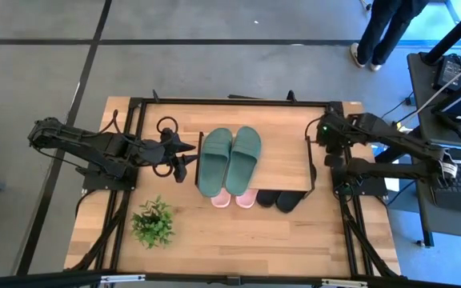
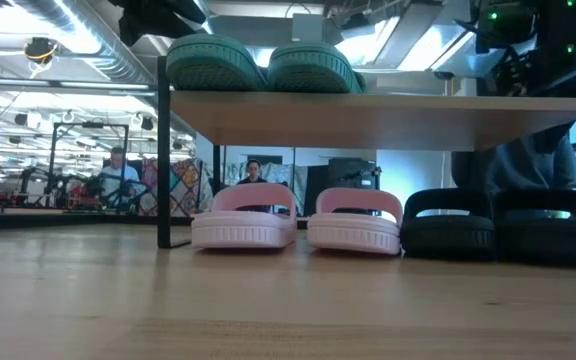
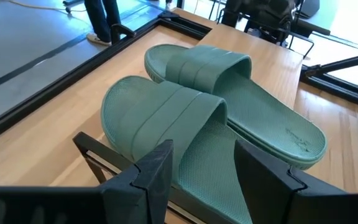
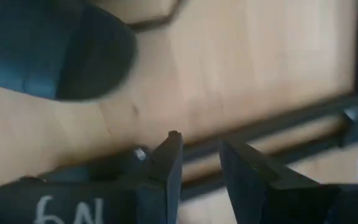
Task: Pick and place slides into the shelf
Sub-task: Move the shelf to the right side of the table
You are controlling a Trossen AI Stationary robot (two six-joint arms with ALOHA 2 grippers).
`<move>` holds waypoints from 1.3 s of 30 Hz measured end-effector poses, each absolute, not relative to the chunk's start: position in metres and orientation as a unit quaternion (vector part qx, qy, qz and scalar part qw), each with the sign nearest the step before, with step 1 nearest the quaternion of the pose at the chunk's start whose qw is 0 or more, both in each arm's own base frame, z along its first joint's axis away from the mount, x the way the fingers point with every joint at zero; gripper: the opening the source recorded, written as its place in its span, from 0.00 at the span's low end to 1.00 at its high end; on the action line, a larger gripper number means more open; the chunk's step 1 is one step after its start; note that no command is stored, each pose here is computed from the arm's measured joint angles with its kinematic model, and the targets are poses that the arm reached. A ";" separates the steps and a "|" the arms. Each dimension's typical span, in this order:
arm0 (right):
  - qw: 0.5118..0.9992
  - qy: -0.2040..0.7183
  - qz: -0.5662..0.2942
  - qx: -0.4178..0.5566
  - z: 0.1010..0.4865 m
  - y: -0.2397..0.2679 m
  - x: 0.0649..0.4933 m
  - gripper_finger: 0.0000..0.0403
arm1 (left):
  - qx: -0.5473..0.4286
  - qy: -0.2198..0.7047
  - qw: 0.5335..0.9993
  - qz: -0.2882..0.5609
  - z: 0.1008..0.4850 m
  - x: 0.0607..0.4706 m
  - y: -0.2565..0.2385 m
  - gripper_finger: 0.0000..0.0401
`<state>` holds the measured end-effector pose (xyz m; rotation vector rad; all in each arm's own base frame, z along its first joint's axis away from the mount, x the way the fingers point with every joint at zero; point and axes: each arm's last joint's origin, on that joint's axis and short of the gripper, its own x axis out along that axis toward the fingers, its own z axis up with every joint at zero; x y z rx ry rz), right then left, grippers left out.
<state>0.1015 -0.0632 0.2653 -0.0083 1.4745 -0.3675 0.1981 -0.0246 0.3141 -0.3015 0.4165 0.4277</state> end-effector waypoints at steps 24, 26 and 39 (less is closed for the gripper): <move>0.795 0.580 -0.170 -0.050 0.228 -0.047 0.078 0.27 | -0.166 0.200 0.942 0.214 0.314 0.198 -0.025 0.40; 0.795 0.580 -0.167 -0.055 0.229 -0.047 0.078 0.27 | -0.166 0.200 0.942 0.214 0.314 0.198 -0.025 0.40; 0.806 0.537 -0.244 -0.042 0.259 -0.049 0.078 0.27 | -0.195 0.214 0.931 0.222 0.311 0.194 -0.024 0.40</move>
